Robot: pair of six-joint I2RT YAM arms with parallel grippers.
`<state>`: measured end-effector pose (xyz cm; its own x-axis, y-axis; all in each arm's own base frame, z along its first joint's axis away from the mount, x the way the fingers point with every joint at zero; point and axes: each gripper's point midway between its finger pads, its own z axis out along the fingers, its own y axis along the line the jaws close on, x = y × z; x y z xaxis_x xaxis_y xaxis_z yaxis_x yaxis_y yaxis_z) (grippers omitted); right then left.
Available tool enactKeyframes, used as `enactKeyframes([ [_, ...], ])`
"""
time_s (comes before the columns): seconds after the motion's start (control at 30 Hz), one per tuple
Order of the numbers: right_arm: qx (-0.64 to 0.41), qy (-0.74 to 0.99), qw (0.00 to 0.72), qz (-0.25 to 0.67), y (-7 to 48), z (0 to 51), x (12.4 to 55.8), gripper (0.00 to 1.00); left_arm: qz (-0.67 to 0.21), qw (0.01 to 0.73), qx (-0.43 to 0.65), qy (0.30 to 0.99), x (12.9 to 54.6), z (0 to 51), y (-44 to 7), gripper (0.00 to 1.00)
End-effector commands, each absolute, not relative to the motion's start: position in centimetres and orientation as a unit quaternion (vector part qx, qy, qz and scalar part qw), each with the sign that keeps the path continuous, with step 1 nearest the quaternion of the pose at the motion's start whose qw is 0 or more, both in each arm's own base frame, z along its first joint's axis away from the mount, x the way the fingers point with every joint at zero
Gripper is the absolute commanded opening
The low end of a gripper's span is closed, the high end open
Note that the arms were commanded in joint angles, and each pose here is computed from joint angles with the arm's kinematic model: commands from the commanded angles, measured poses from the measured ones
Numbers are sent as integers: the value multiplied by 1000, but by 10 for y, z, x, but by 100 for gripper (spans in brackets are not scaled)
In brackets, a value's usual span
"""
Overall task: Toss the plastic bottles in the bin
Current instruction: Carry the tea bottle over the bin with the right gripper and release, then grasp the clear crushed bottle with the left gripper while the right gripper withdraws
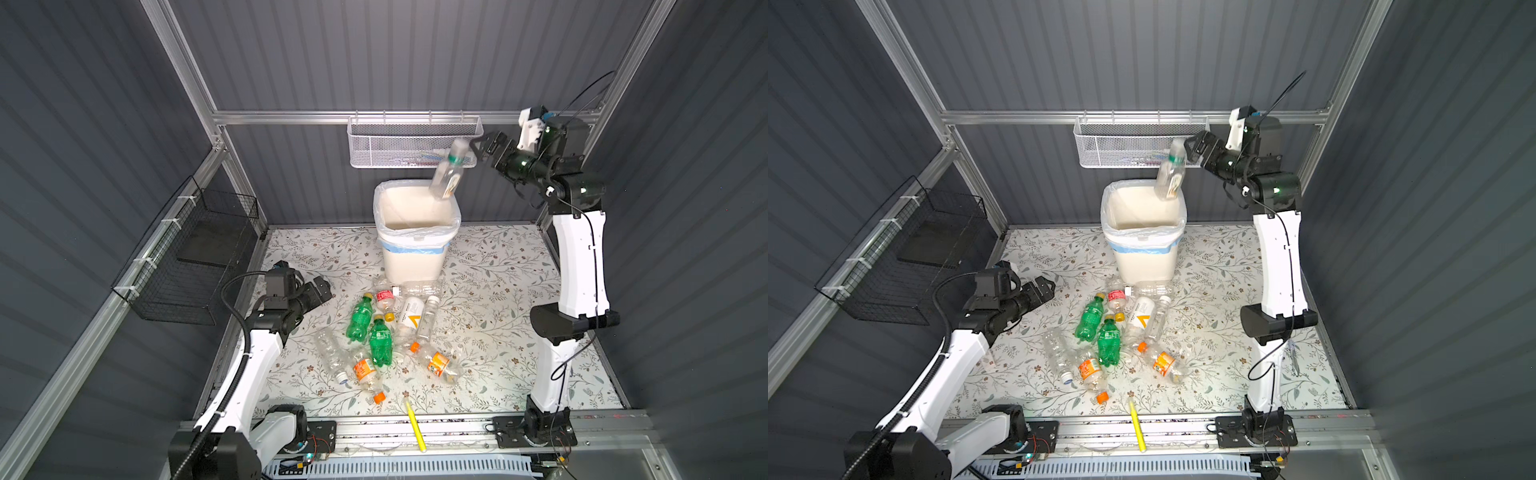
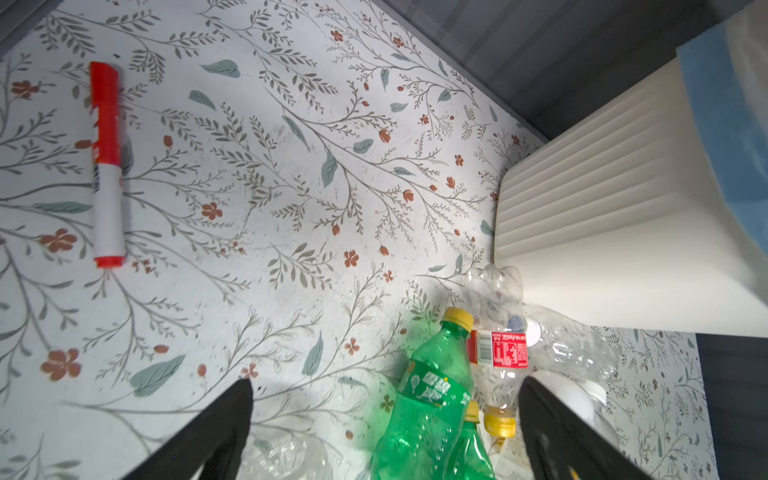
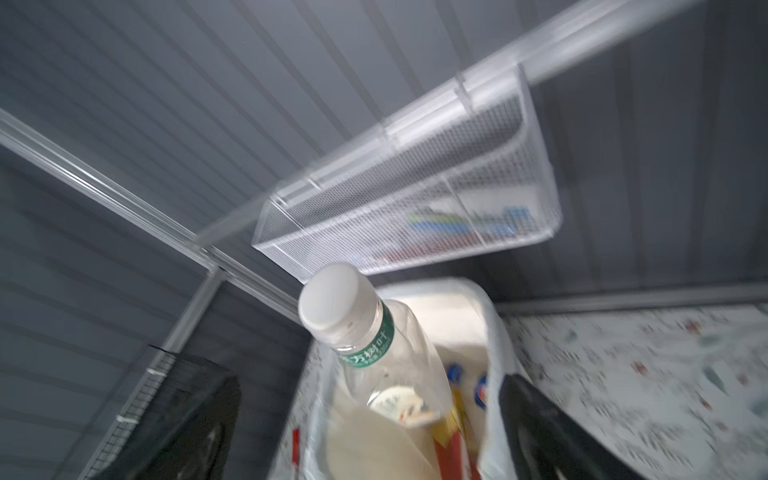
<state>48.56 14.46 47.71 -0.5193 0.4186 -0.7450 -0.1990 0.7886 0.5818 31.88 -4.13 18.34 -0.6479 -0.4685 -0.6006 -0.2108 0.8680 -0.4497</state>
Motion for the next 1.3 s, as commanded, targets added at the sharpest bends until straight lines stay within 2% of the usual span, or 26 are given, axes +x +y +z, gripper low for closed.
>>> enactKeyframes([
  [0.0, 58, 864, 427, 260, 131, 430, 443, 99, -160, 318, -217, 909, 283, 165, -38, 99],
  [0.03, 73, 845, 463, 258, 120, 435, 438, 99, -160, 315, -223, 909, 276, 165, -37, 100],
  [0.1, 113, 819, 491, 274, 96, 426, 426, 99, -155, 311, -232, 909, 266, 167, -34, 100],
  [0.2, 152, 819, 492, 255, 68, 401, 405, 99, -146, 288, -248, 913, 252, 162, -32, 100],
  [0.27, 169, 830, 476, 236, 59, 367, 396, 99, -148, 264, -264, 916, 240, 153, -33, 99],
  [0.43, 191, 886, 373, 197, 51, 255, 372, 99, -175, 216, -299, 913, 218, 124, -42, 97],
  [0.53, 192, 899, 352, 179, 47, 224, 360, 99, -194, 194, -299, 914, 209, 111, -50, 95],
  [0.9, 187, 907, 327, 190, 53, 200, 359, 99, -203, 138, -255, 935, 201, 71, -86, 90],
  [1.27, 199, 908, 312, 198, 55, 181, 356, 99, -179, 125, -265, 939, 203, 42, -82, 66],
])
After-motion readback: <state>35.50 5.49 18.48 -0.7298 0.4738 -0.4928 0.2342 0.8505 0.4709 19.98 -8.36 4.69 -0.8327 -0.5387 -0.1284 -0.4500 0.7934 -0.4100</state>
